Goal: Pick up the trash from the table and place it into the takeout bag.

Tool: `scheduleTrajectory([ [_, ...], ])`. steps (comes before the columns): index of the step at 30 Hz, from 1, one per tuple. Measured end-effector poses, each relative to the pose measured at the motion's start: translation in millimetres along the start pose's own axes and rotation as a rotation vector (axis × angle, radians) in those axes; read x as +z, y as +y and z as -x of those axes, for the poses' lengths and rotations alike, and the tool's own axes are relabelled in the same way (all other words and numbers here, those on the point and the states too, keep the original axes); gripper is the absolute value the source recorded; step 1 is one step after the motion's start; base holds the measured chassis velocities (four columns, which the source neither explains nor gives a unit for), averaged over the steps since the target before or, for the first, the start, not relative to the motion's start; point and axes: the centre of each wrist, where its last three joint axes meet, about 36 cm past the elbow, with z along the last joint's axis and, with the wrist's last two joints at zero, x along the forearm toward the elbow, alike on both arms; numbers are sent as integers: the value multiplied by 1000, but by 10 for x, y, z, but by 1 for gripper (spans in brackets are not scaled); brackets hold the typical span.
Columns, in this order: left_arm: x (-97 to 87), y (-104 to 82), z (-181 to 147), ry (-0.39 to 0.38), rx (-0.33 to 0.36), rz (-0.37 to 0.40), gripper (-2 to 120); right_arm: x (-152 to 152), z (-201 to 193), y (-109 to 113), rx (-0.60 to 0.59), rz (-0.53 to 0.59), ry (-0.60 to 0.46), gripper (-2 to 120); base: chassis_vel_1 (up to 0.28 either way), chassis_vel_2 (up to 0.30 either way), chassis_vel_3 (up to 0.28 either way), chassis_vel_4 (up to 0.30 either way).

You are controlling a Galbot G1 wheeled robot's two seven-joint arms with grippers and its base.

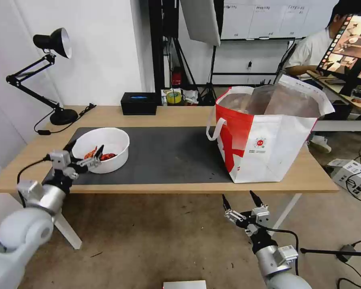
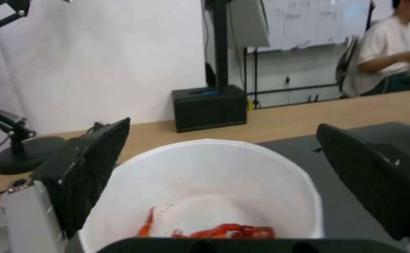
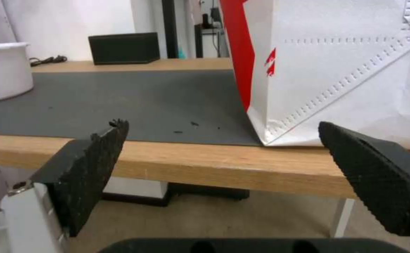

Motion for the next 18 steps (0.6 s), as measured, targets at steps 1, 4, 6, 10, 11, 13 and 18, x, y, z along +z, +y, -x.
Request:
scheduleTrajectory([
  [1,-34,38,50,13,-4,9,100,0,0,0,0,0,0,100,0,0,0,0],
  [4,-99,115,189,44,-13,15,100,-1,0,0,0,0,0,100,0,0,0,0],
  [6,-131,181,314,95,-30,3,100,-1,0,0,0,0,0,100,0,0,0,0],
  [10,-123,364,373,184,-80,1,100,-1,0,0,0,0,0,100,0,0,0,0],
  [11,-117,477,383,225,-107,6,100,-1,1,0,-1,0,0,100,0,0,0,0],
  [13,-120,551,388,254,-121,5,100,-1,0,0,-1,0,0,100,0,0,0,0],
  [18,-164,790,422,364,-170,-49,100,-2,1,0,-1,0,0,100,0,0,0,0],
])
